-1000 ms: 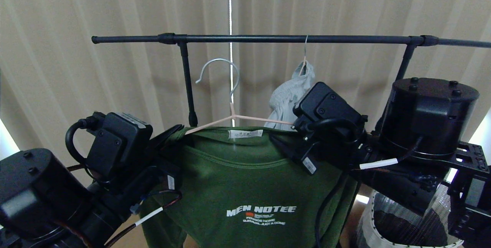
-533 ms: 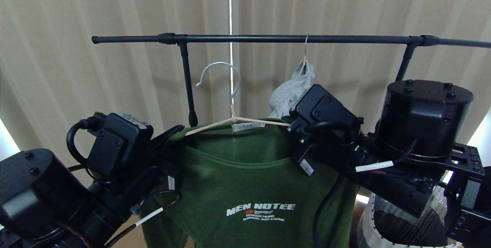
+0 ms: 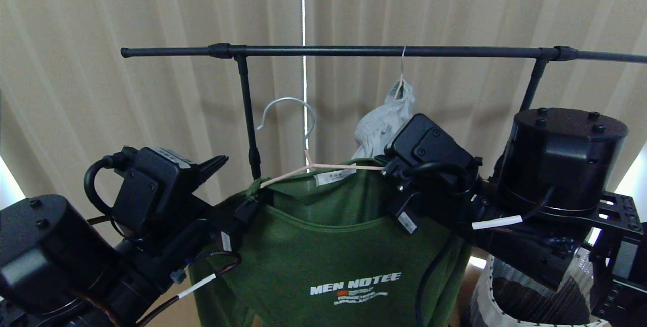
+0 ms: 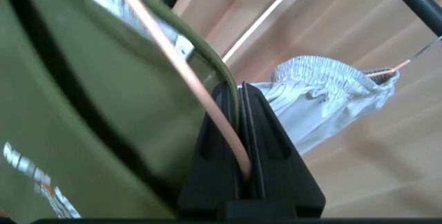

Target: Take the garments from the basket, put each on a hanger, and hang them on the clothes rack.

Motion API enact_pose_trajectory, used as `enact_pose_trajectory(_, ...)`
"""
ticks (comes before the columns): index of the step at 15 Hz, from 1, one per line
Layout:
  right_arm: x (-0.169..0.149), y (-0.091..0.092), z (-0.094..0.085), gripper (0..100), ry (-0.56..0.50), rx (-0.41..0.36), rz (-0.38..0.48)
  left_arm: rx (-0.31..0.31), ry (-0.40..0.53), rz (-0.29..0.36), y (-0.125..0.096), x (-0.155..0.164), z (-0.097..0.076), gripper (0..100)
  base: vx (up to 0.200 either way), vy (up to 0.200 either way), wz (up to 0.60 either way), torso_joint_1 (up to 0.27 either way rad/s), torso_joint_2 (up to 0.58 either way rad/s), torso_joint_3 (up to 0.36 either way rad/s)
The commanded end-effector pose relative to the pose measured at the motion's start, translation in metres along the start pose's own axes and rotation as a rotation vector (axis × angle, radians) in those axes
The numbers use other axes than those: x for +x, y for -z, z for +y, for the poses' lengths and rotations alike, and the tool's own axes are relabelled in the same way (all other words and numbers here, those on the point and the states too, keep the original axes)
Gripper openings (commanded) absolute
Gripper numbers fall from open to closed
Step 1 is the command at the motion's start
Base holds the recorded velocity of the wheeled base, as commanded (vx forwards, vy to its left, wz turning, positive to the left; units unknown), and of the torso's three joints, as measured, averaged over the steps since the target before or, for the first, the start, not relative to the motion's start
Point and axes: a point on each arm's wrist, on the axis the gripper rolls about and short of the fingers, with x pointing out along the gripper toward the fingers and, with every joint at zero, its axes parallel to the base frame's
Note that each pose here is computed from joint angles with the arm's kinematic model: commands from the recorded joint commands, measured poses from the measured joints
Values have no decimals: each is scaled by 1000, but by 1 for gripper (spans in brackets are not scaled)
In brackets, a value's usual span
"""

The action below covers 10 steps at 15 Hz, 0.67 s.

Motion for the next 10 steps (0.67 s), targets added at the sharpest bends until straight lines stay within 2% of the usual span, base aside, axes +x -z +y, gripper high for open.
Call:
enact_pose_trajectory(1, -12, 0, -6, 0, 42, 22, 4, -7, -1, -5, -2, 1, 0, 100, 0, 0, 0, 0, 0, 0)
enact_pose_trajectory(2, -14, 0, -8, 0, 48, 29, 4, -7, 0, -6, -2, 0, 1, 100, 0, 0, 0, 0, 0, 0)
enact_pose_trajectory(4, -23, 8, -29, 0, 120, 61, 24, -21, -5, -36, -12, -4, 4, 100, 0, 0, 0, 0, 0, 0)
enact_pose_trajectory(6, -32, 12, -47, 0, 185, 74, 37, -80, 7, -17, -22, -13, 9, 100, 0, 0, 0, 0, 0, 0)
enact_pose_trajectory(7, -38, 15, -57, 0, 227, 80, 48, -113, 33, 11, -26, -17, 10, 100, 0, 0, 0, 0, 0, 0)
enact_pose_trajectory(8, -44, 18, -65, 0, 259, 85, 62, -130, 103, 25, -34, -20, 11, 100, 0, 0, 0, 0, 0, 0)
enact_pose_trajectory(10, -51, 18, -72, 0, 283, 90, 64, -131, 185, 50, -49, -21, 16, 100, 0, 0, 0, 0, 0, 0)
